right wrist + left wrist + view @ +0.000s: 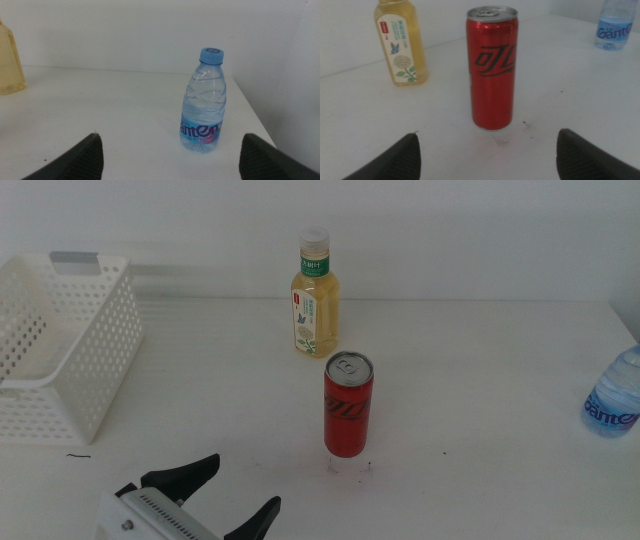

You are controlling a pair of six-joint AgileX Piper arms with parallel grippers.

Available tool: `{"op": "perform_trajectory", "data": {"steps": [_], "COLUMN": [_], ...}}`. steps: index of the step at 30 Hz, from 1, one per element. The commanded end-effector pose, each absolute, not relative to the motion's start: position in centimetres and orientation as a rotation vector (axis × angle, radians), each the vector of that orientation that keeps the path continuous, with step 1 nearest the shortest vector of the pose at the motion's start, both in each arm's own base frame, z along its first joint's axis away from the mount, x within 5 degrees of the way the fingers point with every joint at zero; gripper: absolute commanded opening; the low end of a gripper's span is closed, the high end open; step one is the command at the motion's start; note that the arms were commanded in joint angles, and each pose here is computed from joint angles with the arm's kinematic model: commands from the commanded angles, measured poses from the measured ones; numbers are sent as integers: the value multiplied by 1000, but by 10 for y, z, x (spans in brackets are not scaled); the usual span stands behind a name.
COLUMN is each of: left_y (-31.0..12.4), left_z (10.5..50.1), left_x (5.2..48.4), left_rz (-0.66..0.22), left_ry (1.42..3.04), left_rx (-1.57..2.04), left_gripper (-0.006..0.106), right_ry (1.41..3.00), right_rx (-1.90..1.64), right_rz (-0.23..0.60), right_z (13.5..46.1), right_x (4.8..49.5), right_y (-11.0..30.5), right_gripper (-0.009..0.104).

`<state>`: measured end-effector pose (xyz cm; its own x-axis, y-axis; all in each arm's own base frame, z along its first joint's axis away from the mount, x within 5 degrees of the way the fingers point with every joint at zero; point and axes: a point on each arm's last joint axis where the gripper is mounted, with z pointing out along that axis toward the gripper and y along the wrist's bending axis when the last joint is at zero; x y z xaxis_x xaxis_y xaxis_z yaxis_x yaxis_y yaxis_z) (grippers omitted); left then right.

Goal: Use arms to grab the bottles and put them into the dustbin to the left of the table.

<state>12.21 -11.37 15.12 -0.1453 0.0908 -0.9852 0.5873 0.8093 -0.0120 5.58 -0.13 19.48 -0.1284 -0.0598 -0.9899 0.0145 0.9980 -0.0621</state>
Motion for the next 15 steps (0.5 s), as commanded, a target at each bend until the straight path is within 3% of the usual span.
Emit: {"op": "perform_trajectory", "data": {"steps": [1,15], "left_y": [-116,-135], "left_z": [152,148], "left_x": [120,142], "left_rz": [-499,-518], "left_ry": [1667,1672], "left_rx": [546,558], "left_gripper": [91,91], "right_ry": [1686,1686], "right_rx": [-48,-48], "right_rz": [-74,-74], "right_z": [195,195], "right_x": [56,56], "right_y": [-1,-1], "right_gripper": [71,71]}}
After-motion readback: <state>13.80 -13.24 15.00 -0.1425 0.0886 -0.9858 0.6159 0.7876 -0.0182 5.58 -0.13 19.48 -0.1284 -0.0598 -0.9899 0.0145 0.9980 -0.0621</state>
